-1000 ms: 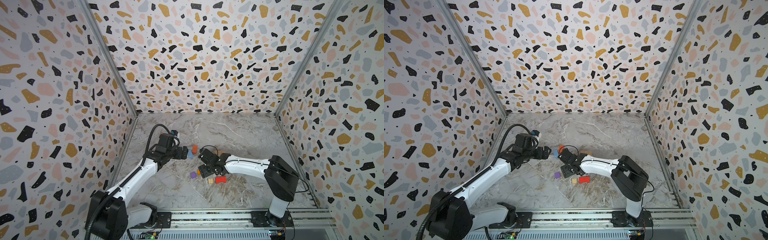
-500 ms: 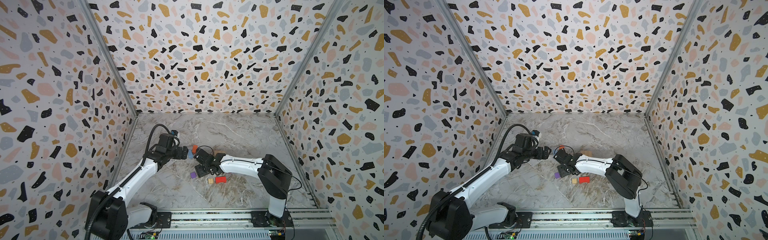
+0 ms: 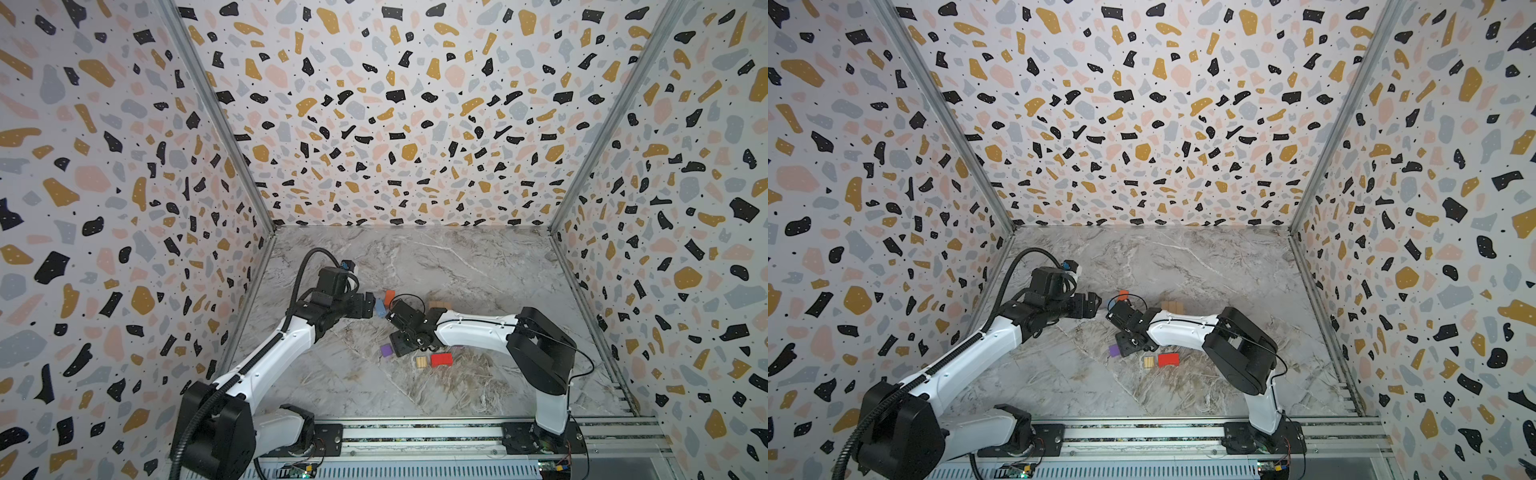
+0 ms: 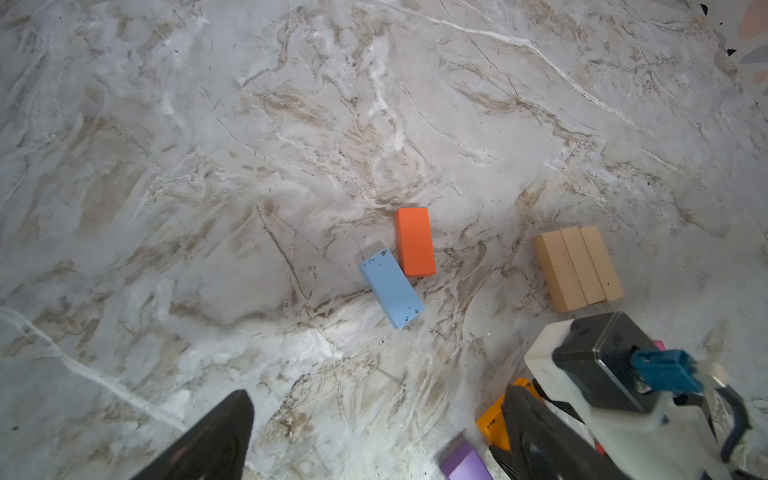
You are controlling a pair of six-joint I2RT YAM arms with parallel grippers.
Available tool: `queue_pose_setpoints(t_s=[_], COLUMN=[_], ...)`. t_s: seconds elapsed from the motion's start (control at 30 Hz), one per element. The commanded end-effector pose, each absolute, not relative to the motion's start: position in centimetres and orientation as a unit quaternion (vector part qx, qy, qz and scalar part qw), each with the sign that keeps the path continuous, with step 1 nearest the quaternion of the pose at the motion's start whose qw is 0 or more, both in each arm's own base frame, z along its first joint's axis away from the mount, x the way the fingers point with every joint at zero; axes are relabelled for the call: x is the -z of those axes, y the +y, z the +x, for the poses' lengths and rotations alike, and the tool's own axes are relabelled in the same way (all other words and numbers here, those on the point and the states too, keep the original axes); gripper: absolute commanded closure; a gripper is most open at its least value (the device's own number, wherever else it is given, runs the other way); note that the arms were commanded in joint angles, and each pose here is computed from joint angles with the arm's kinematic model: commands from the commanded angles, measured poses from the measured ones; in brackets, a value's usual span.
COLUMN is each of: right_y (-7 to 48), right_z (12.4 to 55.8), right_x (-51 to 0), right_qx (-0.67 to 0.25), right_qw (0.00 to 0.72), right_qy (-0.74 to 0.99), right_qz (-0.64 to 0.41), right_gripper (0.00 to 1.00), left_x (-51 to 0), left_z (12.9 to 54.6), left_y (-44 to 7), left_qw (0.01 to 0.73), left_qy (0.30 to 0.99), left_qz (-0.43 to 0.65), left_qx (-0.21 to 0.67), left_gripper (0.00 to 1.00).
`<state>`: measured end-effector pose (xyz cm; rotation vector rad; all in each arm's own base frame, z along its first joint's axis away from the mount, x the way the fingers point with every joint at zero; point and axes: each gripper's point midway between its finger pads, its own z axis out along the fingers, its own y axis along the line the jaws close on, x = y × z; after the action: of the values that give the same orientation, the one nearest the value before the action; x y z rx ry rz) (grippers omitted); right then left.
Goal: Build the wood block tower
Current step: 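Lower the right gripper onto the orange block and close on it, then carry the orange block with the right gripper over the three upright bars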
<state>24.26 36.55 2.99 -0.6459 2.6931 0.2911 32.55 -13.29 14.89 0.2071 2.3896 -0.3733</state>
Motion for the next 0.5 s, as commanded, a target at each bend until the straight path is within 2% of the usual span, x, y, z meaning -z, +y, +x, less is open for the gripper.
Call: queue_pose_setpoints(t_s=[0.0, 0.47], right_y=[36.9, 35.6], right_z=[24.7, 25.5], right_x=[-3.8, -5.1], right_qx=[-0.099, -0.077], right_qw=[0.188, 0.210], right_qy=[0.952, 0.955], right_qz=[-0.220, -0.194], right_gripper=[0.33, 0.42], left_x=[-15.4, -15.2], left_z=[32.8, 32.7], left_y=[-13.0, -13.4], left_qw=[0.362, 0.358], left_qy=[0.918, 0.918], left_qz=[0.076, 0.080], left_qx=[0.144, 0.151], left_gripper=[0.05, 0.05])
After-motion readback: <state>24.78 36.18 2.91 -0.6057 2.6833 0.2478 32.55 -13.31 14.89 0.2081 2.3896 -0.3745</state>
